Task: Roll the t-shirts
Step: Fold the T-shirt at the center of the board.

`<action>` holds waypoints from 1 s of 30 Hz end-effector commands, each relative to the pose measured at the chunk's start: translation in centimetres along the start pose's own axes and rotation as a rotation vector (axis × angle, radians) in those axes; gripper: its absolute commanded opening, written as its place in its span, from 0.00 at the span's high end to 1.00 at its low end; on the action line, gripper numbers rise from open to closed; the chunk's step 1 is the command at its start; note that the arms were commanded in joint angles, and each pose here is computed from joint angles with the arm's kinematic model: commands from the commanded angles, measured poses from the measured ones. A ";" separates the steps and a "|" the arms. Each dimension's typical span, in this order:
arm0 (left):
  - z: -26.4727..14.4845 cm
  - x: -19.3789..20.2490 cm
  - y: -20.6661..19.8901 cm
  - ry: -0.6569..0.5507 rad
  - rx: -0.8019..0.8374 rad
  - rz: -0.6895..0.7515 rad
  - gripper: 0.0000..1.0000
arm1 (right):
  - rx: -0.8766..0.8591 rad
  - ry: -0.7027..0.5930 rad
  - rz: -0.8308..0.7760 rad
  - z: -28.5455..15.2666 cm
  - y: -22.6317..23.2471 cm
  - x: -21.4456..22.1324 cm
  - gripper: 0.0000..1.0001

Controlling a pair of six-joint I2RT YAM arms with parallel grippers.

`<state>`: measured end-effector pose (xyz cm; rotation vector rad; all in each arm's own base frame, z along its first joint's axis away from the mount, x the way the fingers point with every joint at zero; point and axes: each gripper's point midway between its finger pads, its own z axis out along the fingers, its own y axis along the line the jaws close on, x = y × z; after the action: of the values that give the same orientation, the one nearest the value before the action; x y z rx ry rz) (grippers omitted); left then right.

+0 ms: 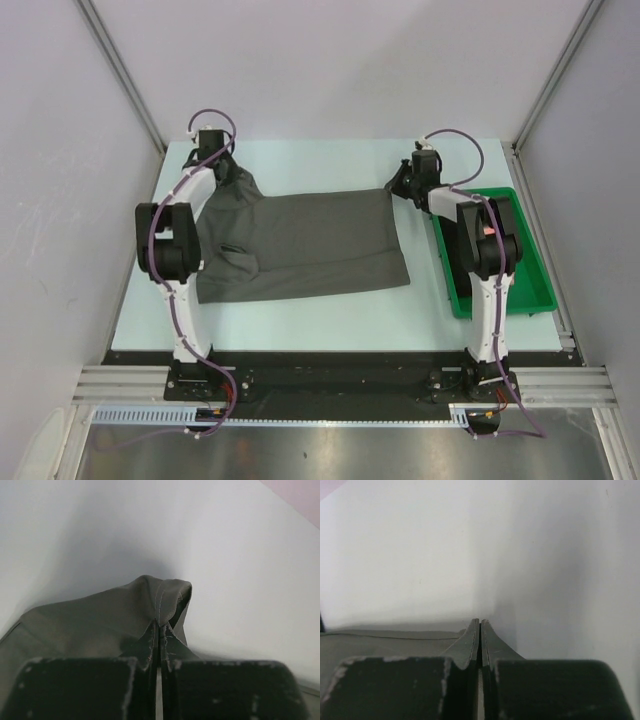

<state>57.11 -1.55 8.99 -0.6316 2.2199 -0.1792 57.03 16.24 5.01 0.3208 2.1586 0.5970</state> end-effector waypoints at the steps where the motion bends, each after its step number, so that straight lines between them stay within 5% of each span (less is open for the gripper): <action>1: -3.6 -1.7 -1.7 -0.070 0.066 0.024 1.00 | -0.028 -0.102 -0.057 -2.5 2.2 -3.9 0.99; 11: -4.9 -1.0 -0.8 -0.067 0.032 0.029 1.00 | -0.026 -0.073 -0.099 -3.9 3.2 -2.6 1.00; 30: -13.6 7.9 3.5 -0.031 0.016 -0.091 1.00 | 0.112 -0.032 -0.146 -9.6 1.6 1.4 0.99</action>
<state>42.91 -3.09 10.15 -0.6838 2.2173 -0.2022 50.04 16.83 9.27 0.2086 2.1735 0.4592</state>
